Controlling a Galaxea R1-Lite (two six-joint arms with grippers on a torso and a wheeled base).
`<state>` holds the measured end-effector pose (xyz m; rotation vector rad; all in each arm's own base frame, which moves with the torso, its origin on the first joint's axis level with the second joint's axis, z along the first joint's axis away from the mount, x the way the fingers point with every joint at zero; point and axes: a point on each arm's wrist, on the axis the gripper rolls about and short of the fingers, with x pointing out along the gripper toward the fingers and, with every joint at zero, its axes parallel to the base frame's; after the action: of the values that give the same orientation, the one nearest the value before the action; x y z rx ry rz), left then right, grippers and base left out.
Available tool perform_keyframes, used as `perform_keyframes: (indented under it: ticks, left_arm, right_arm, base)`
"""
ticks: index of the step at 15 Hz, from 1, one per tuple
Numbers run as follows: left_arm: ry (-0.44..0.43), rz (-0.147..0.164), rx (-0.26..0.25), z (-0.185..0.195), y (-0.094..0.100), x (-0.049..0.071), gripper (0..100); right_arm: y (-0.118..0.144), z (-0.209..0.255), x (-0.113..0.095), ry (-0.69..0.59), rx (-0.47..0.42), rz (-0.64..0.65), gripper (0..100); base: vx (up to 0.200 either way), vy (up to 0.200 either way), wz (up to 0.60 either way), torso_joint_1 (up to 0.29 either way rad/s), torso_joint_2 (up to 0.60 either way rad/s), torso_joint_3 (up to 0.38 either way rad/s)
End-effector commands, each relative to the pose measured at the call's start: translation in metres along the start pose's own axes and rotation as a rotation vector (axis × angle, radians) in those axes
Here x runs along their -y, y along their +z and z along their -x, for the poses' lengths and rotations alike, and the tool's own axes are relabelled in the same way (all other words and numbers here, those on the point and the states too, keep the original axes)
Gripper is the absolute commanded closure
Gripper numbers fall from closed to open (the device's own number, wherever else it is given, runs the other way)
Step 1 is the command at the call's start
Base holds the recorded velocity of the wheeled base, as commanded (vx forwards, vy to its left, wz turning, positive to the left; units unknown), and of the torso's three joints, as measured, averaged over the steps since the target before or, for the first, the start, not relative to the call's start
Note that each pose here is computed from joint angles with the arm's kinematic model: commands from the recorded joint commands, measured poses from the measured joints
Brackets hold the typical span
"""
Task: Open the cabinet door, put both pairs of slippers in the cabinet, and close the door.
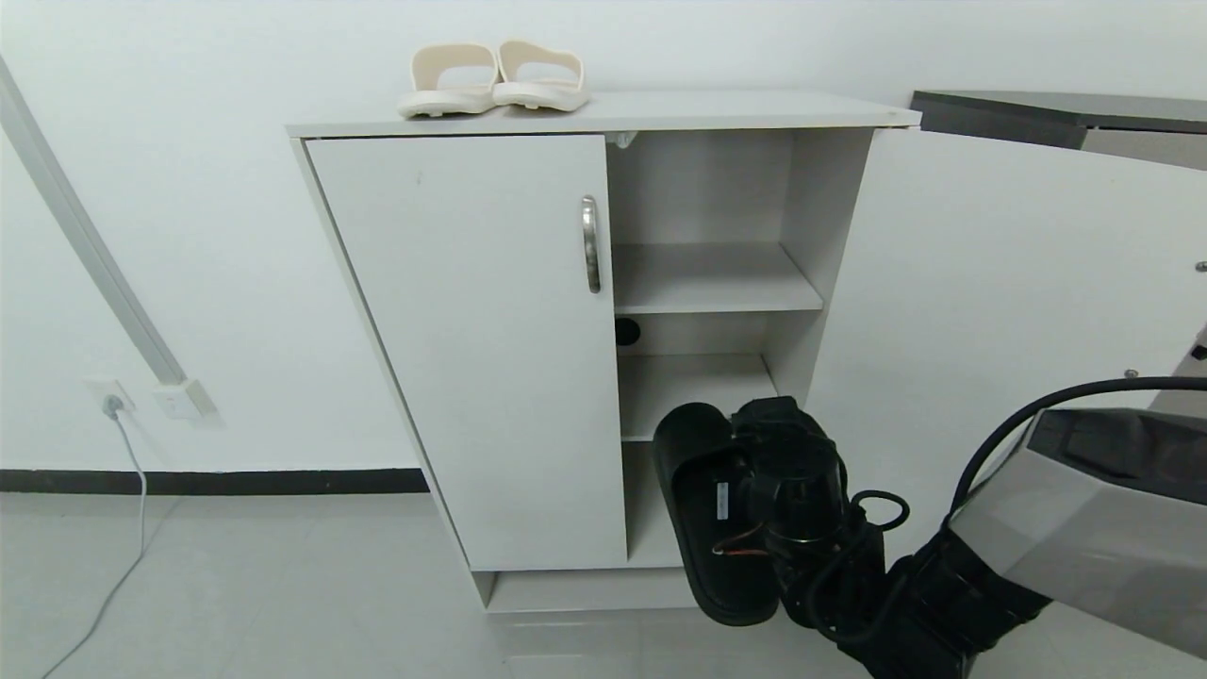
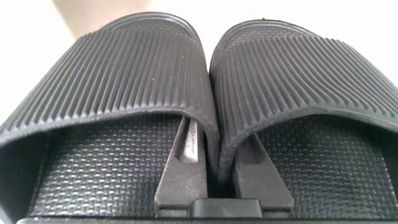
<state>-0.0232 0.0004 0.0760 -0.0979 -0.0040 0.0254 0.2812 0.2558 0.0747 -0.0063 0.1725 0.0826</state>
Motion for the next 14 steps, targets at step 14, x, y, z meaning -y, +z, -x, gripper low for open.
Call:
perform_keyframes:
  ticks: [14]
  left_arm:
    - [-0.001, -0.001, -0.003, 0.0, 0.0, 0.0, 100]
  right_arm:
    - [-0.022, -0.011, -0.007, -0.003, -0.034, 0.026, 100]
  base:
    - [0.0, 0.0, 0.0, 0.002, 0.0, -0.114]
